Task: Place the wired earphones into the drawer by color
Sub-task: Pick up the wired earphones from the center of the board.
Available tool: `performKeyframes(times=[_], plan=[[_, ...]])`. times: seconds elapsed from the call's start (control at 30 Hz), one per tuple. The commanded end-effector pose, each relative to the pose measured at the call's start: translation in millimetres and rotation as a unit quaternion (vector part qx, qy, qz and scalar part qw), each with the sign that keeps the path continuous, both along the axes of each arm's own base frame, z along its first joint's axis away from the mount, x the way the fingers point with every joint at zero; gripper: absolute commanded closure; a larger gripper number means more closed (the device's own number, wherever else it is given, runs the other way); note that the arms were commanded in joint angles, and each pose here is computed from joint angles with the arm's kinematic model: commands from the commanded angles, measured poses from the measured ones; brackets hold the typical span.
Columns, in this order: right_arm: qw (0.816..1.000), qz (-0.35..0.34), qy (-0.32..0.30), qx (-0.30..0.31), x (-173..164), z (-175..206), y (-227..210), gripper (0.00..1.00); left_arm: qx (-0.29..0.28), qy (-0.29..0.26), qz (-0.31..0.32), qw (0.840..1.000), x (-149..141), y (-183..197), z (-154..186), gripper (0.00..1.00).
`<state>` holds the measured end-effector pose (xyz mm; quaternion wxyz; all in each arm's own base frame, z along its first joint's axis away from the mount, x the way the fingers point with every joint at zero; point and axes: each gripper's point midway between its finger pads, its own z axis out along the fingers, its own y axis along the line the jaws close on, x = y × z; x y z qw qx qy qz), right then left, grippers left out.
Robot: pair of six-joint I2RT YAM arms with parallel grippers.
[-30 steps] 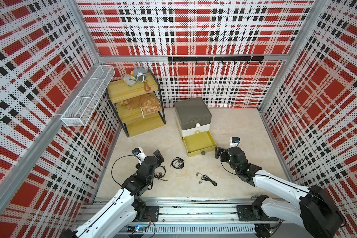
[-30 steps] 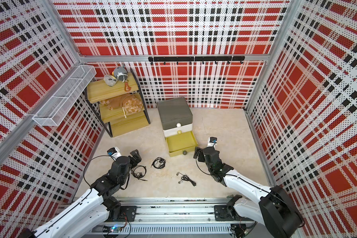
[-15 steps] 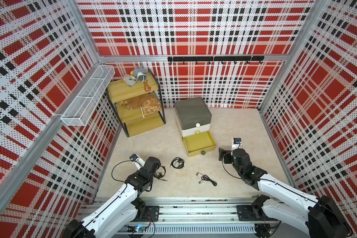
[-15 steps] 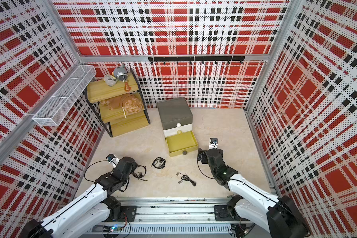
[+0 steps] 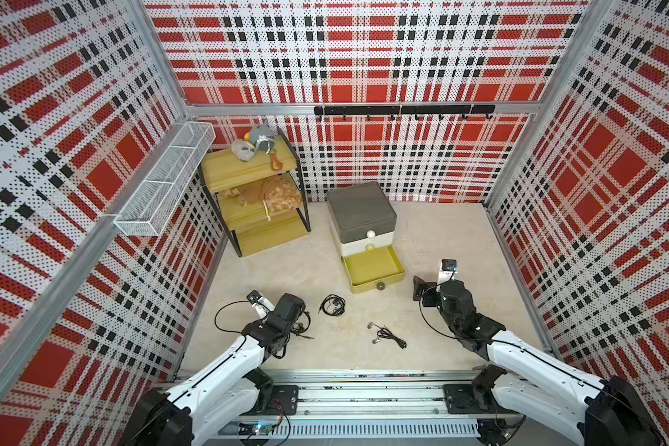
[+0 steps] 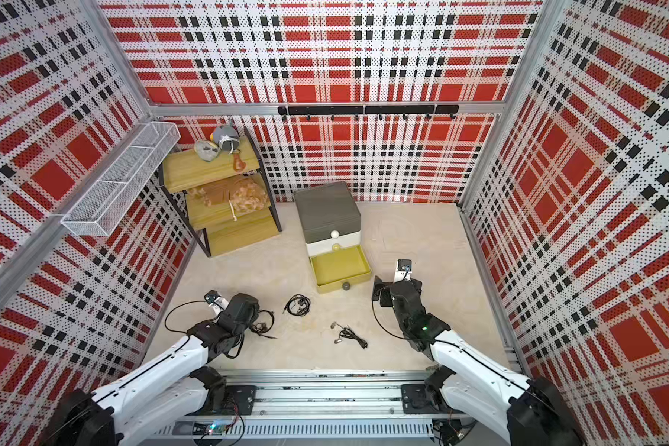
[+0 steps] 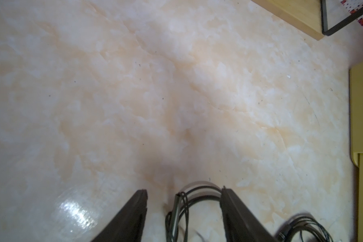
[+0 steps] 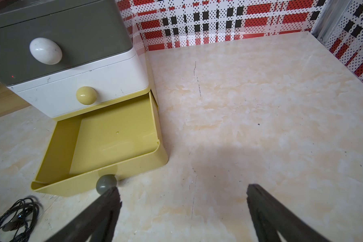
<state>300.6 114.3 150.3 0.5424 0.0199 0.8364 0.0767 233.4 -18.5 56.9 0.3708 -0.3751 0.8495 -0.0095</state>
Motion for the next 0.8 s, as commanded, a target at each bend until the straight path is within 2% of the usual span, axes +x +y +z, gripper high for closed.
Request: performKeyframes(times=[0.0, 0.07, 0.33, 0.67, 0.73, 0.77], plan=[[1.000, -0.010, -0.001, -0.010, -1.7, -1.7, -6.5, 0.00, 0.000, 0.005, -0.003, 1.000, -0.5, 0.8, -5.3, 0.39], [1.000, -0.010, -0.001, -0.010, -1.9, -1.6, -6.5, 0.00, 0.002, 0.011, -0.006, 1.000, -0.8, 0.6, -7.6, 0.40], [1.000, -0.013, -0.002, -0.011, -1.6, -1.7, -8.1, 0.00, -0.001, 0.024, -0.024, 0.999, 0.1, -5.2, -16.1, 0.54], [1.000, -0.014, -0.004, -0.013, -2.2, -0.9, -9.4, 0.00, 0.003, 0.039, -0.027, 0.999, -3.1, -4.6, -27.1, 0.56], [1.000, -0.014, -0.005, -0.013, -2.7, -0.1, -9.6, 0.00, 0.003, 0.040, -0.029, 0.999, -2.4, -5.6, -28.6, 0.64], [1.000, -0.015, -0.006, -0.012, -2.8, 0.1, -10.0, 0.00, 0.004, 0.043, -0.029, 0.999, -2.7, -5.5, -30.0, 0.64]])
